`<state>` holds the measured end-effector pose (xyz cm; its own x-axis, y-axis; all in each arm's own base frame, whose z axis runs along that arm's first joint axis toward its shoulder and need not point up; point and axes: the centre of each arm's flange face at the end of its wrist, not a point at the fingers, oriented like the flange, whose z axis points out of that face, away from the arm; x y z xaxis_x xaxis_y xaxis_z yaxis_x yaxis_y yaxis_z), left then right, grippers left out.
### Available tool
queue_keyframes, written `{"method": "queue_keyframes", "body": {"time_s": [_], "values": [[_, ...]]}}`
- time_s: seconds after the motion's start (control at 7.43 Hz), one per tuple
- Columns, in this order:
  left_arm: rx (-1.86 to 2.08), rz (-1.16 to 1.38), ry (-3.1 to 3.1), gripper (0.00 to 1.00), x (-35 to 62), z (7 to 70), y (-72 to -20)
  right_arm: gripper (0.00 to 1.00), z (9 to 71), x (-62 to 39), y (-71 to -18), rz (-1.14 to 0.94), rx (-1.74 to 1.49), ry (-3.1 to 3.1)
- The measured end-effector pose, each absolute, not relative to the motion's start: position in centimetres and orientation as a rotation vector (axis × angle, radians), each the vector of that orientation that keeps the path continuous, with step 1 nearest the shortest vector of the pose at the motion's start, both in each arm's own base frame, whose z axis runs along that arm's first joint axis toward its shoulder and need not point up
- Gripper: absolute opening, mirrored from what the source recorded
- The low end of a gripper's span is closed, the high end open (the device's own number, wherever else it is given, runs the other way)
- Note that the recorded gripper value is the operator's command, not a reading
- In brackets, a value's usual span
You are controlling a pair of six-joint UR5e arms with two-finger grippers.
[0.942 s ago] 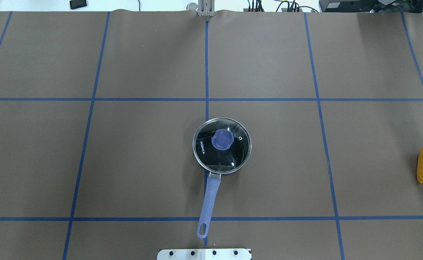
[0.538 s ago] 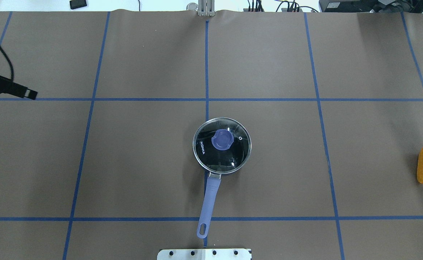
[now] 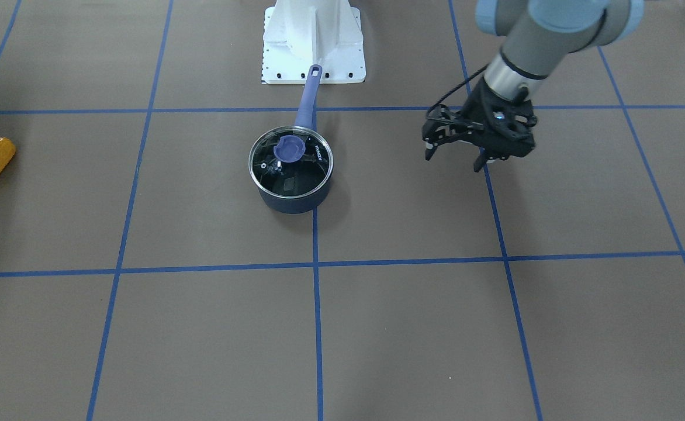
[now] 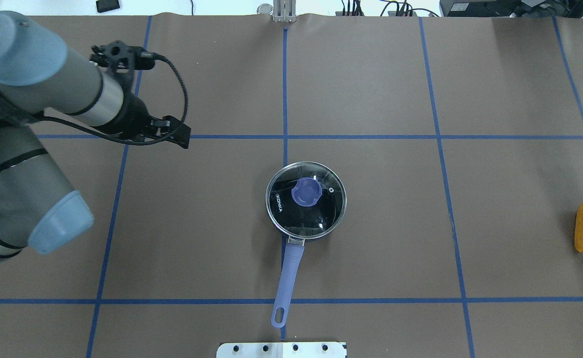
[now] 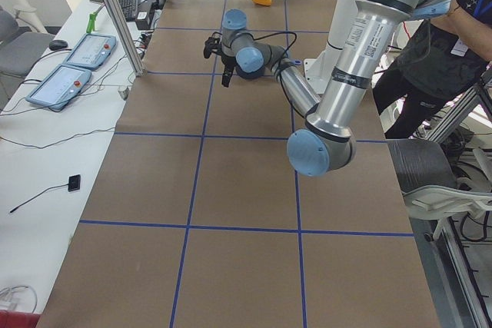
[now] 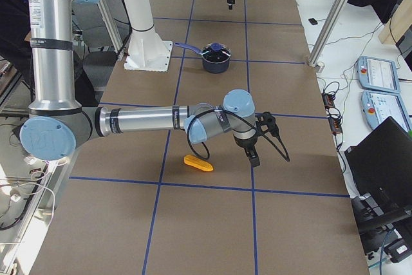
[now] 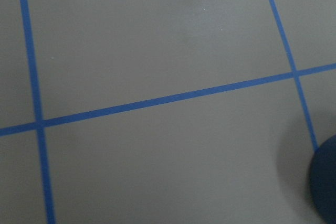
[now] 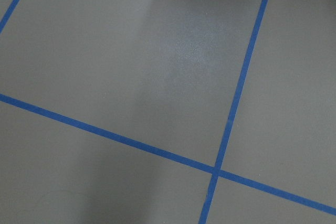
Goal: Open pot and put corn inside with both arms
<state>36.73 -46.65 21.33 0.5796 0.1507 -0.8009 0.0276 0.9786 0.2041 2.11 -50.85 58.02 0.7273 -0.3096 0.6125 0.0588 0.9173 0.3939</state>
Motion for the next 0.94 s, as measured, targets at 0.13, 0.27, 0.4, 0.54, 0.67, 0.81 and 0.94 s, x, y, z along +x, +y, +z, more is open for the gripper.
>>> {"method": "queue_keyframes", "body": {"time_s": [0.13,0.27,0.4,0.54,0.67,0.81,0.94], "values": [[0.167,0.045,0.934,0.99,39.7,18.1,-45.4,1.0,58.1,2.1,-50.8,-0.208,0.363,-0.733],[0.148,0.006,0.928,0.99,42.8,15.5,-44.0,1.0,58.2,2.1,-50.7,-0.208,0.361,-0.733],[0.157,-0.027,0.917,0.99,46.2,13.3,-42.6,1.0,58.2,2.1,-50.7,-0.208,0.36,-0.734],[0.171,-0.027,0.91,0.99,49.4,11.4,-41.4,1.0,58.2,2.1,-50.6,-0.208,0.36,-0.736],[0.175,-0.013,0.908,0.98,52.3,9.4,-40.6,1.0,58.2,2.1,-50.6,-0.209,0.359,-0.738],[0.172,0.001,0.908,0.98,54.6,7.5,-40.2,1.0,58.2,2.0,-50.6,-0.209,0.36,-0.739],[0.168,0.011,0.907,0.98,56.0,6.3,-40.0,1.0,58.2,2.0,-50.6,-0.209,0.359,-0.74]]}}
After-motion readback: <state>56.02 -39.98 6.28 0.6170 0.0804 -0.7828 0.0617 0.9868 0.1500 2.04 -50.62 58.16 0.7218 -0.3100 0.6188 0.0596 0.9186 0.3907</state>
